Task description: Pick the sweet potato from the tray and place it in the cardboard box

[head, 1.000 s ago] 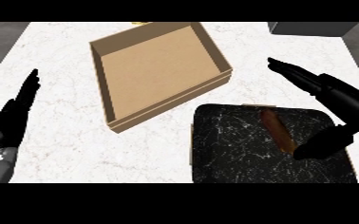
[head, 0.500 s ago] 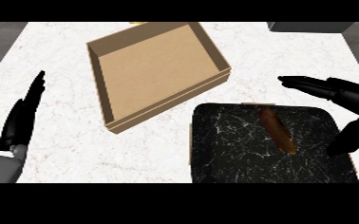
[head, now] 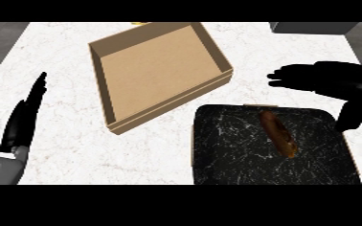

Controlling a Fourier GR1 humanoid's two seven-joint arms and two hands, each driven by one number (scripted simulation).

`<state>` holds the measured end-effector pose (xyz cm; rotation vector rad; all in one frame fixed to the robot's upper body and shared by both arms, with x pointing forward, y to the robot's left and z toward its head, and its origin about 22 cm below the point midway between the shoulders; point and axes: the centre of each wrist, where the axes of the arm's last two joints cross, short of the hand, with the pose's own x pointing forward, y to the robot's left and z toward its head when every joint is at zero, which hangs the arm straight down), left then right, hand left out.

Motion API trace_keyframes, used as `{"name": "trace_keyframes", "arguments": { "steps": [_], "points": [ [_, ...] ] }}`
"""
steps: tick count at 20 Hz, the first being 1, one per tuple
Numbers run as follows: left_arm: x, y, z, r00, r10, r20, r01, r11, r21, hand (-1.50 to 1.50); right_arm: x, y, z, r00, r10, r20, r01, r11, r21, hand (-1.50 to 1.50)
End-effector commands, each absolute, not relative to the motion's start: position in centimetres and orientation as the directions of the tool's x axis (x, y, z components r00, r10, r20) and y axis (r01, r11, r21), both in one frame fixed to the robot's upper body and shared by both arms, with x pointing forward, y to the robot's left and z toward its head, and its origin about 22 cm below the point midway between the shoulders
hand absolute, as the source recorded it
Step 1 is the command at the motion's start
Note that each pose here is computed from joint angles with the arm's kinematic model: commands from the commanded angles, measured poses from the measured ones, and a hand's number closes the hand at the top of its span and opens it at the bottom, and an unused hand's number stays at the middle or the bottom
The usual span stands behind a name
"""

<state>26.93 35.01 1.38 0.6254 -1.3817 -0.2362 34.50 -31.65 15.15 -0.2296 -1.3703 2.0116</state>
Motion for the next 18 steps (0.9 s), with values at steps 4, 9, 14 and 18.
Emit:
{"name": "trace_keyframes", "arguments": {
  "steps": [4,9,14,18],
  "points": [
    [26.6,34.7,1.1,0.218,-0.504,0.836,-0.195,0.816,0.543,0.00,35.0,-27.3,14.7,-0.797,0.604,0.008,-0.416,-0.538,-0.733,-1.50],
    [26.5,34.1,2.1,0.215,-0.497,0.840,-0.200,0.820,0.536,0.00,35.8,-23.4,12.3,-0.782,0.623,-0.006,-0.458,-0.581,-0.673,-1.50],
    [26.5,35.1,2.1,0.227,-0.496,0.838,-0.223,0.812,0.540,0.00,34.8,-22.6,10.6,-0.792,0.606,-0.066,-0.432,-0.635,-0.641,-1.50],
    [24.9,36.4,1.8,0.225,-0.503,0.834,-0.227,0.806,0.547,0.00,34.6,-22.1,9.2,-0.787,0.613,-0.068,-0.433,-0.627,-0.648,-1.50]
  ]
}}
